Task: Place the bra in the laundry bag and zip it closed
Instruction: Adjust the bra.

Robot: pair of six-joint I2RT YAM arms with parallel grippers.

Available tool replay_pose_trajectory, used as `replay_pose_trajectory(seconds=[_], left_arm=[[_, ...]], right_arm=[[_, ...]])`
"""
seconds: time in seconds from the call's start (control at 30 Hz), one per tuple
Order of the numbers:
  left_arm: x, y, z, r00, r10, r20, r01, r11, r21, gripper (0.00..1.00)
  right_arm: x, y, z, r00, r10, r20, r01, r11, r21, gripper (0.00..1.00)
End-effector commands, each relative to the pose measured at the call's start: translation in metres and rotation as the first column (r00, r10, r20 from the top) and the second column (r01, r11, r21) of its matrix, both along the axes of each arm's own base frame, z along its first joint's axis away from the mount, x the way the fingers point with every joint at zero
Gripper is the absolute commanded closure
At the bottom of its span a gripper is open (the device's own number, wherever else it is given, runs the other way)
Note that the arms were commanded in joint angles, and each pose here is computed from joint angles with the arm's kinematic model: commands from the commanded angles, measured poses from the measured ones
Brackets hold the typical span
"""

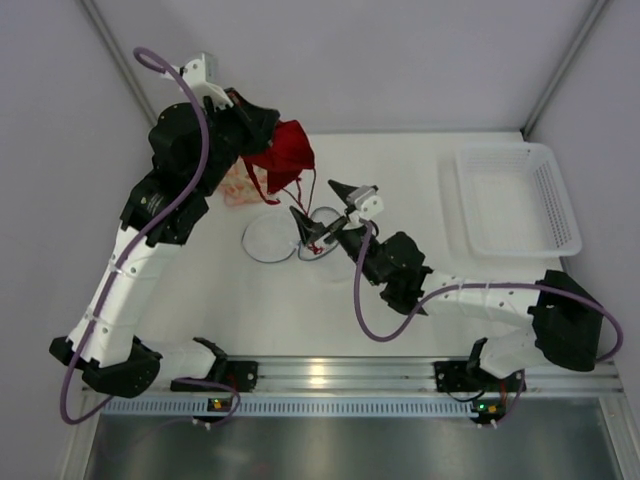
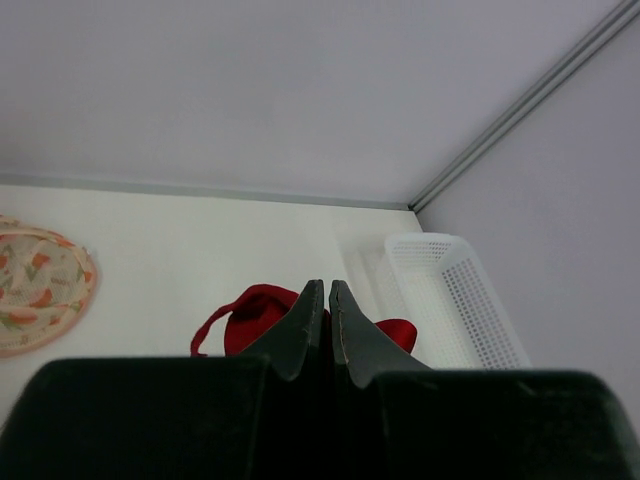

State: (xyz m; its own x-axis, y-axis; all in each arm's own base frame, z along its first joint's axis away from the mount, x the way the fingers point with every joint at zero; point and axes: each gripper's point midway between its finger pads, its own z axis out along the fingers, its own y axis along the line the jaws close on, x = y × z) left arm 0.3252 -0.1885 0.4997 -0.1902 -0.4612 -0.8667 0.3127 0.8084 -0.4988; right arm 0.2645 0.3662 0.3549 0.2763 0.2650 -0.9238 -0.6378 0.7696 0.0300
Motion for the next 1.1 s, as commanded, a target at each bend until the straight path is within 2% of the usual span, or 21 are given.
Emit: replay_pose_trajectory(seconds=[0.0, 0.1, 0.17, 0.27, 0.37, 0.47, 0.67, 0.87, 1.07], left_arm=[[-0.007, 0.020, 0.033, 0.992, 0.066, 0.106, -0.063, 0.997, -0.033, 1.00], [-0.012, 0.026, 0.035, 0.990, 0.079, 0.120, -0.077, 0.997, -0.025, 1.00], [-0.015, 0.026, 0.036, 0.990, 0.067, 0.125, -0.065, 0.998, -0.025, 1.00], [-0.025, 0.021, 0.040, 0.990, 0.018, 0.136, -0.013, 0.999, -0.032, 1.00], [-0.033, 0.010, 0.041, 0.988, -0.056, 0.144, 0.059, 0.998, -0.022, 1.00], [-0.040, -0.002, 0.038, 0.980, -0.137, 0.146, 0.139, 0.990, -0.002, 1.00], [-0.050, -0.010, 0.037, 0.967, -0.206, 0.152, 0.206, 0.978, 0.014, 1.00], [-0.036, -0.001, 0.026, 0.982, -0.130, 0.134, 0.127, 0.991, 0.034, 1.00], [-0.025, -0.007, 0.015, 0.985, -0.132, 0.108, 0.127, 0.990, 0.057, 1.00]], right_arm=[[-0.030, -0.008, 0.024, 0.990, 0.134, 0.041, -0.134, 0.991, -0.001, 0.01], [-0.041, -0.023, 0.032, 0.979, 0.203, 0.027, -0.203, 0.979, -0.025, 0.01], [-0.038, -0.041, 0.037, 0.986, 0.164, 0.020, -0.164, 0.986, -0.010, 0.01], [-0.011, -0.066, 0.047, 0.998, 0.048, -0.035, -0.049, 0.999, -0.020, 0.01], [0.023, -0.073, 0.046, 0.998, 0.006, -0.064, -0.008, 0.999, -0.042, 0.01], [0.042, -0.066, 0.057, 0.998, 0.027, -0.055, -0.030, 0.998, -0.055, 0.01], [0.047, -0.039, 0.088, 0.995, 0.102, 0.002, -0.101, 0.991, -0.089, 0.00], [0.008, -0.027, 0.108, 0.950, 0.300, 0.088, -0.290, 0.951, -0.104, 0.01], [-0.021, -0.021, 0.104, 0.899, 0.435, 0.049, -0.431, 0.899, -0.081, 0.00]])
